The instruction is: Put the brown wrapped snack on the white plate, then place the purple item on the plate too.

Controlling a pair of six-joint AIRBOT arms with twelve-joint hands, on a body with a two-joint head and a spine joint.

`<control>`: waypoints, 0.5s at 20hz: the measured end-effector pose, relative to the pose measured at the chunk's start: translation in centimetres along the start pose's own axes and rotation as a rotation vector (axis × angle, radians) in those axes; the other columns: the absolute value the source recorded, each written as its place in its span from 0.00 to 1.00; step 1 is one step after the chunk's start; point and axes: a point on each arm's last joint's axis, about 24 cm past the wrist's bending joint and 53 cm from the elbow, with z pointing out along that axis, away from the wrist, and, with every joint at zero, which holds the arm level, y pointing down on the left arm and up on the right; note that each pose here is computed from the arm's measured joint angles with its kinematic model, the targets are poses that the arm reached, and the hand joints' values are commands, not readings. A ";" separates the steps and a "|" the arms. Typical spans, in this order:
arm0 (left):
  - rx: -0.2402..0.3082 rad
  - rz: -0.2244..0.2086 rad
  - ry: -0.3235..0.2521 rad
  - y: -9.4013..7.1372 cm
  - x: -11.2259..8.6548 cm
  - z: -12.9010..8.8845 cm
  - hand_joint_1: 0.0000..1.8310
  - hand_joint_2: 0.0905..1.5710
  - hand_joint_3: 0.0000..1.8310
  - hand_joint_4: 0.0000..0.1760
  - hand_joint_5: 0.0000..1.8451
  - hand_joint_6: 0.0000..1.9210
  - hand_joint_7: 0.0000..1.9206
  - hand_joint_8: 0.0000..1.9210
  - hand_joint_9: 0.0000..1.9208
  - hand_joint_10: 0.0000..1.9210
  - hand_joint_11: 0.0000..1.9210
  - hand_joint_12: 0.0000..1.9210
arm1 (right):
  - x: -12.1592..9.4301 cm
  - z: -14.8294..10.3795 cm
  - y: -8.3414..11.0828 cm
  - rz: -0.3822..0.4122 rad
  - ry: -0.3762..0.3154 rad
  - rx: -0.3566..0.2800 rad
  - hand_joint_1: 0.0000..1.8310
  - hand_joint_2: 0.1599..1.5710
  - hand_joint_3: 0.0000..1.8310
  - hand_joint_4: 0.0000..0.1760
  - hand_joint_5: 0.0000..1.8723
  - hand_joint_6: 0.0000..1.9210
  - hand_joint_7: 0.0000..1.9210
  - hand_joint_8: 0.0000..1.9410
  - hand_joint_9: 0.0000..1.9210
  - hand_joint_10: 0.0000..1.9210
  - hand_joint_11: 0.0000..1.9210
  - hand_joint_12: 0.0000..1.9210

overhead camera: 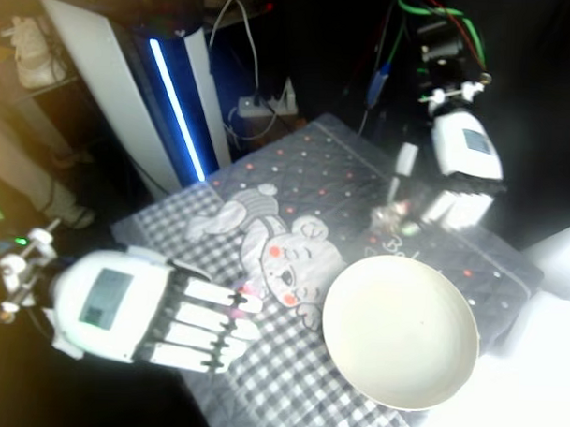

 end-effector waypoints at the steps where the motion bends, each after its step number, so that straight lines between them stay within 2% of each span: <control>1: 0.000 -0.003 -0.011 -0.4 -0.3 1.3 0.63 0.64 0.00 0.00 0.63 0.34 0.43 0.70 0.37 0.88 0.35 1.00 | 0.1 0.1 -0.1 -0.005 0.004 -0.001 0.42 0.80 0.00 0.35 0.28 0.00 0.25 0.00 0.30 0.00 0.14 0.47; 2: -0.006 -0.006 -0.016 -0.5 -0.4 2.2 0.59 0.65 0.00 0.72 0.61 0.38 0.41 0.75 0.37 0.93 0.38 1.00 | 0.1 0.2 -0.2 -0.006 0.003 0.001 0.42 0.80 0.00 0.33 0.28 0.00 0.24 0.00 0.28 0.00 0.13 0.47; 3: -0.029 -0.005 -0.017 -0.2 -0.6 3.1 0.58 0.65 0.00 0.94 0.60 0.40 0.41 0.71 0.38 0.91 0.39 1.00 | 0.2 0.2 -0.3 -0.004 0.004 0.000 0.41 0.80 0.00 0.35 0.28 0.00 0.24 0.00 0.28 0.00 0.13 0.48; 4: -0.045 0.002 -0.011 0.0 -0.6 3.5 0.50 0.58 0.00 0.14 0.48 0.15 0.43 0.48 0.37 0.74 0.34 0.93 | 0.3 0.3 -0.3 -0.007 0.010 -0.003 0.44 0.79 0.00 0.23 0.29 0.00 0.25 0.00 0.28 0.00 0.13 0.48; 5: -0.072 0.025 0.007 0.6 -0.4 3.6 0.46 0.57 0.00 0.05 0.42 0.04 0.43 0.35 0.34 0.69 0.28 0.91 | 0.5 0.3 -0.3 -0.002 0.014 -0.005 0.43 0.79 0.00 0.24 0.29 0.00 0.25 0.00 0.26 0.00 0.08 0.51; 6: -0.078 0.026 0.011 0.7 -0.3 3.6 0.44 0.54 0.00 0.18 0.34 0.01 0.38 0.31 0.29 0.69 0.23 0.92 | 0.6 0.3 -0.3 0.001 0.019 -0.004 0.45 0.79 0.00 0.15 0.29 0.00 0.25 0.00 0.25 0.00 0.06 0.48; 7: -0.082 0.030 0.016 0.8 -0.3 3.4 0.43 0.53 0.00 0.25 0.30 0.00 0.37 0.23 0.28 0.62 0.21 0.87 | 0.8 0.3 -0.3 0.005 0.025 -0.004 0.46 0.78 0.00 0.12 0.29 0.00 0.25 0.00 0.25 0.00 0.07 0.49; 8: -0.079 0.032 0.015 0.8 -0.6 2.8 0.43 0.53 0.00 0.46 0.25 0.00 0.35 0.11 0.28 0.47 0.19 0.78 | 0.9 0.4 -0.2 0.027 0.026 -0.008 0.45 0.77 0.00 0.12 0.28 0.00 0.26 0.00 0.26 0.01 0.08 0.49; 9: -0.075 0.033 0.013 0.7 -0.8 2.6 0.44 0.52 0.00 0.55 0.23 0.00 0.34 0.05 0.28 0.36 0.18 0.69 | 1.0 0.4 -0.2 0.034 0.030 -0.009 0.47 0.77 0.00 0.07 0.28 0.00 0.26 0.00 0.28 0.01 0.09 0.49; 10: -0.071 0.037 0.010 0.7 -1.0 2.2 0.43 0.52 0.00 0.73 0.21 0.00 0.31 0.01 0.29 0.22 0.15 0.62 | 1.1 0.4 -0.1 0.041 0.036 -0.012 0.47 0.75 0.00 0.13 0.29 0.00 0.28 0.00 0.30 0.01 0.11 0.51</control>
